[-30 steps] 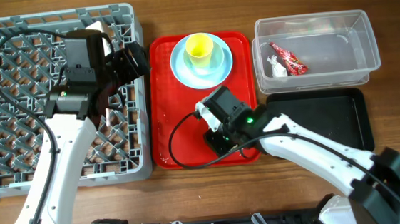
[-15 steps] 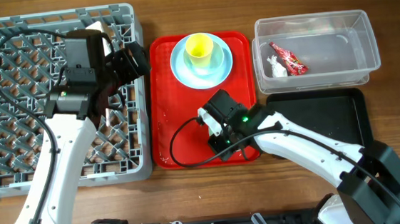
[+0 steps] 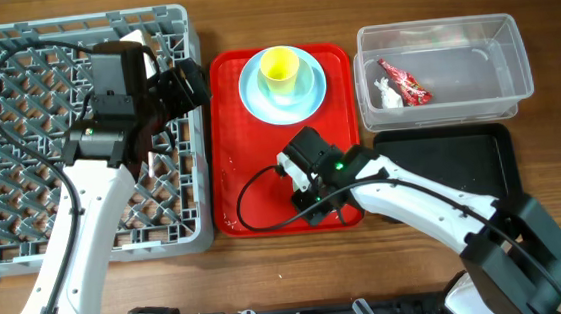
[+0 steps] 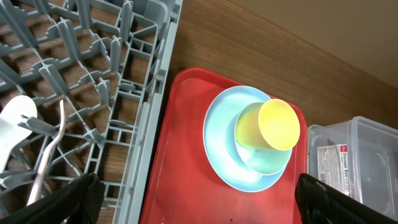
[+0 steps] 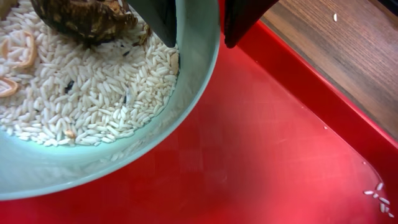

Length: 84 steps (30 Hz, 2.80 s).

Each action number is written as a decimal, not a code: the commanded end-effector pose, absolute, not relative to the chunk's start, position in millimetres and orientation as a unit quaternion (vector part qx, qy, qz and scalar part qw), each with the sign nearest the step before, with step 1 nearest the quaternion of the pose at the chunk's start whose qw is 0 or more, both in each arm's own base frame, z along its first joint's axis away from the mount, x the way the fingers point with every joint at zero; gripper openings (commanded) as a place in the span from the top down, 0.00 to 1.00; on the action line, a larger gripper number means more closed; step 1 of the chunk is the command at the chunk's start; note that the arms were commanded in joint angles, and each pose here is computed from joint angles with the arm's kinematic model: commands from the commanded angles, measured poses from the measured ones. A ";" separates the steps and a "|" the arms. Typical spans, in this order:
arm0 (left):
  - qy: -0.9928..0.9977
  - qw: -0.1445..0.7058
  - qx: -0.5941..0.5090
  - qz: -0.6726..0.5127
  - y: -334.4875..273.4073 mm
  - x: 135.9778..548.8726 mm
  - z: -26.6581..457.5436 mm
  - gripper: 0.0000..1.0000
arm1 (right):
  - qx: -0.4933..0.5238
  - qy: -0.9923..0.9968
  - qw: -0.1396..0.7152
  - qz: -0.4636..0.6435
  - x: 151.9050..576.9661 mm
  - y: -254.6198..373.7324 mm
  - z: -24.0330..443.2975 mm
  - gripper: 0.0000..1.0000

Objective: Sort waste into correct bins and load items into the dishwasher rack
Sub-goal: 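Move the right gripper to the green rice bowl and grasp its rim, then lift the rice bowl and carry it over the black tray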

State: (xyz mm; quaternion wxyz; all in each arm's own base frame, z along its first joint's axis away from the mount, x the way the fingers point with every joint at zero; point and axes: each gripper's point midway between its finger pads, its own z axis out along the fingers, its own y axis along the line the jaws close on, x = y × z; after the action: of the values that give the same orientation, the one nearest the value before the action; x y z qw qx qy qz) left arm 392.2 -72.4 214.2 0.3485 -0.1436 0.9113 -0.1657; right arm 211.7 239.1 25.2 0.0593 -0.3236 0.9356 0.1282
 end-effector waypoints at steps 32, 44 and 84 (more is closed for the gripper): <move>0.909 0.351 -0.144 -0.175 -74.3 390.9 217.9 0.00 | -0.246 0.952 0.174 0.047 269.6 223.6 102.6 0.96; 0.909 0.351 -0.144 -0.175 -74.3 390.9 217.9 0.00 | -0.102 0.975 0.179 0.087 283.9 193.3 150.6 0.96; 0.909 0.351 -0.144 -0.175 -74.3 390.9 217.9 0.00 | 0.012 0.934 0.118 0.336 280.9 68.3 186.8 0.96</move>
State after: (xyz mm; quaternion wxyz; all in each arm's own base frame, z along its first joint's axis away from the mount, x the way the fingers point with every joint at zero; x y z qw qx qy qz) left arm 392.2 -72.4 214.2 0.3485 -0.1436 0.9113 -0.1657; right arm 279.4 71.4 169.0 0.0831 0.0433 0.9476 0.3053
